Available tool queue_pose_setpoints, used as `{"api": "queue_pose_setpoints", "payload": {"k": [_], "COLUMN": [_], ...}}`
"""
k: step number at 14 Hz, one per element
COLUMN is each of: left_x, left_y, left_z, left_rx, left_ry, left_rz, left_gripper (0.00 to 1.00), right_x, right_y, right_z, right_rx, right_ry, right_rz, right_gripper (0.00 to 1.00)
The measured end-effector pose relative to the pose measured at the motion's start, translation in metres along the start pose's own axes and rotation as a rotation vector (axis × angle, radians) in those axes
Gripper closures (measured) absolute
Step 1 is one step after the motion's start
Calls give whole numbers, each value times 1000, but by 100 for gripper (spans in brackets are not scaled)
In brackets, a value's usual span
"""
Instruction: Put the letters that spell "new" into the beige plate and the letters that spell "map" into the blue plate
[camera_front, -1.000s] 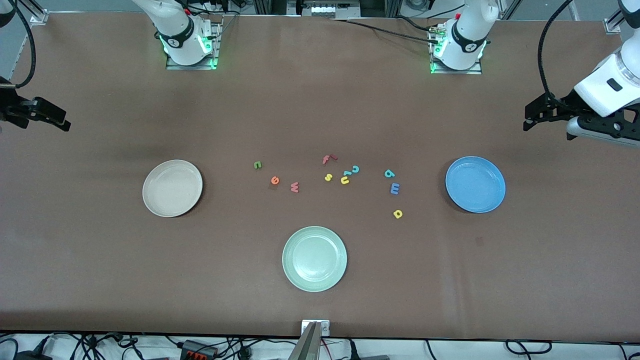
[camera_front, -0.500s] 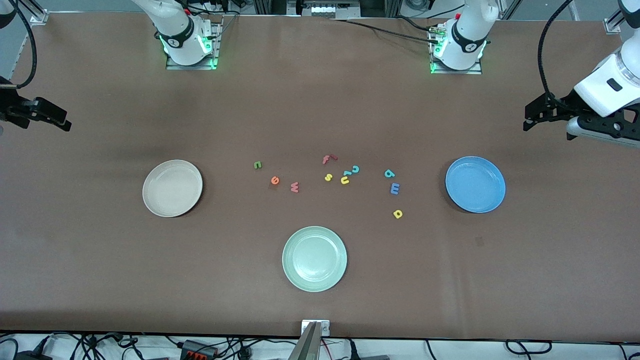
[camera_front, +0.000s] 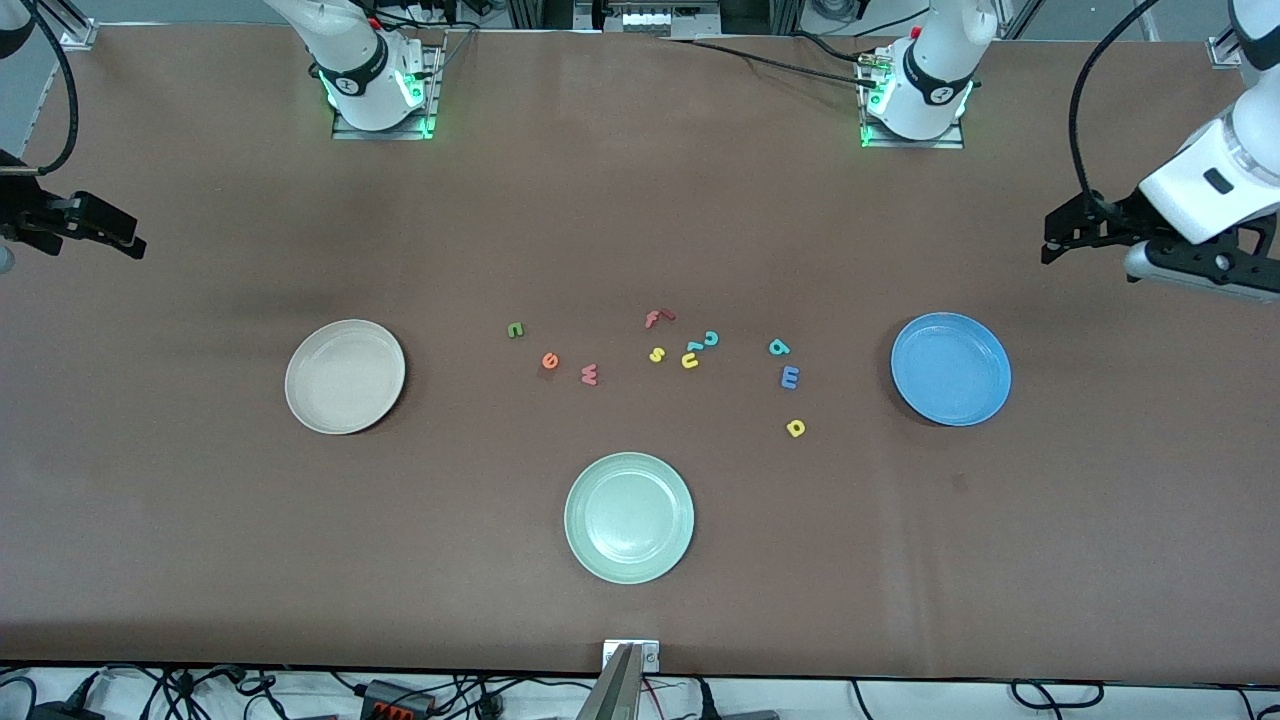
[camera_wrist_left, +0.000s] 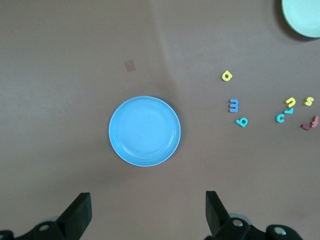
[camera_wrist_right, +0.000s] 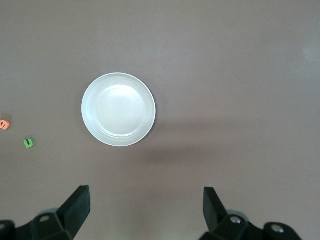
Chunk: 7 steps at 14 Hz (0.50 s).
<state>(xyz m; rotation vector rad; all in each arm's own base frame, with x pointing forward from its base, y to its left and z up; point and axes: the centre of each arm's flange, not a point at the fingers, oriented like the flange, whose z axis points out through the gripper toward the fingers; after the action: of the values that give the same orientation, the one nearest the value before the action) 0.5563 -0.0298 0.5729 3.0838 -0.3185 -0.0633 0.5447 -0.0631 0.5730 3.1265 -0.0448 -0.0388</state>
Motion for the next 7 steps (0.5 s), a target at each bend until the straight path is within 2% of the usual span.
{"api": "queue_pose_setpoints", "payload": {"k": [2, 4, 7], "left_x": [11, 23, 51], "left_y": [8, 22, 55], "left_z": [22, 44, 90], "left_rx": [-7, -13, -14], "left_ry": [-39, -71, -84], "left_rz": [18, 45, 107], "left_gripper": [0, 0, 0], "right_x": [1, 7, 33], "right_y": [-1, -11, -75], "right_z": [3, 19, 72], "right_rx": [0, 6, 19], "right_ry": [-6, -33, -77], "right_rz": [-4, -25, -120], "right_gripper": [0, 0, 0]}}
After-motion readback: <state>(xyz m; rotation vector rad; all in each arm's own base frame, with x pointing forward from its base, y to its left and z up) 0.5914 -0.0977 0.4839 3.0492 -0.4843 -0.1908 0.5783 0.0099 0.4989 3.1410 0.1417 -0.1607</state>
